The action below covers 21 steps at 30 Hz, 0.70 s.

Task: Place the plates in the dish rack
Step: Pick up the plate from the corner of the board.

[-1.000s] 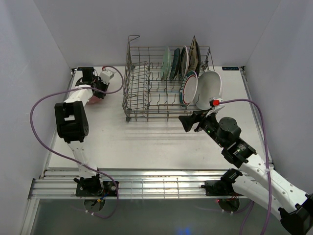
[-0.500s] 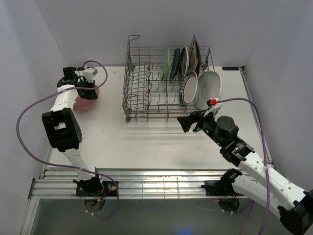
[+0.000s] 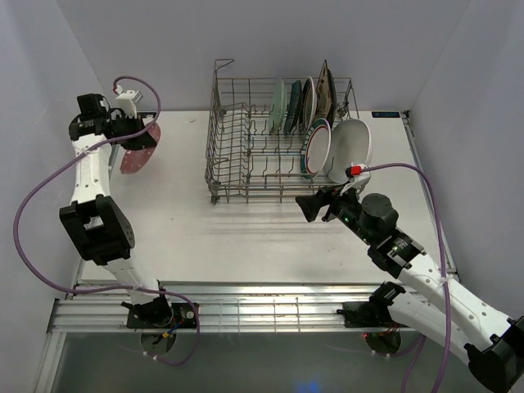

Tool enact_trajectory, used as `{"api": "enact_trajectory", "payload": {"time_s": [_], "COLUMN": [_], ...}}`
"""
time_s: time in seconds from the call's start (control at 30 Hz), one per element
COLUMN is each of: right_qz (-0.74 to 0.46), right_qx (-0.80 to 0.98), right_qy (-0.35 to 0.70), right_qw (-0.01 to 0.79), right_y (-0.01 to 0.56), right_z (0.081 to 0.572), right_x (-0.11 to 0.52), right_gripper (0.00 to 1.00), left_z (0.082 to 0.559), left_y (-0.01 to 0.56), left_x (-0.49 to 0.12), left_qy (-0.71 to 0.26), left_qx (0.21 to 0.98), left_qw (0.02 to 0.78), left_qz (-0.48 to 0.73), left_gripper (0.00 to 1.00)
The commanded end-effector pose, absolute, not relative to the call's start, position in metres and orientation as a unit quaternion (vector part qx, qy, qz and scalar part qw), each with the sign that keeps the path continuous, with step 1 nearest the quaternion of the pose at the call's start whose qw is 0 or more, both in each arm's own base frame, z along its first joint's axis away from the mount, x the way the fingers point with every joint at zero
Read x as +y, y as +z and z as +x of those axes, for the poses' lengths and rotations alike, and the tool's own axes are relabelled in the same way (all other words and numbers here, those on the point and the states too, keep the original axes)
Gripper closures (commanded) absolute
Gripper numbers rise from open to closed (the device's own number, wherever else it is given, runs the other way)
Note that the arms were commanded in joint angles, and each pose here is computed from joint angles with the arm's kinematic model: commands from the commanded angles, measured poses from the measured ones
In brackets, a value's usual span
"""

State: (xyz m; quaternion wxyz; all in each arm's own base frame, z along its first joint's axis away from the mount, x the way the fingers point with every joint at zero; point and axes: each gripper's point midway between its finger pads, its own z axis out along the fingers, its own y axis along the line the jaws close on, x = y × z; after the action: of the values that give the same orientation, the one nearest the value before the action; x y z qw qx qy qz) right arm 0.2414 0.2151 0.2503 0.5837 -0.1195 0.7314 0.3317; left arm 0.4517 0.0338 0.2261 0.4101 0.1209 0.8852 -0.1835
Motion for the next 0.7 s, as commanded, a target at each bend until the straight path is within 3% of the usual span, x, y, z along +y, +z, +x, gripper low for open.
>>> {"api": "enact_trajectory", "payload": {"time_s": [0.0,0.67], "right_qz": [-0.119,-0.119], "right_qx": [0.705,0.700], "right_qy": [0.350,0.351], "right_qw": [0.606,0.611], "right_y": [0.274,0.275], "right_z": [0.239,0.235], "right_x": [0.216,0.213], "right_gripper": [0.10,0.10], "left_z": [0.442,0.383], "left_y": [0.325,0.481], "left_x": [0.025,-0.034], "left_qy": [-0.186,-0.341], "left_qx": [0.824,0.705], "left_qw": [0.513,0.595], "left_qz": [0.153,0.181], "left_gripper": [1.00,1.00]}}
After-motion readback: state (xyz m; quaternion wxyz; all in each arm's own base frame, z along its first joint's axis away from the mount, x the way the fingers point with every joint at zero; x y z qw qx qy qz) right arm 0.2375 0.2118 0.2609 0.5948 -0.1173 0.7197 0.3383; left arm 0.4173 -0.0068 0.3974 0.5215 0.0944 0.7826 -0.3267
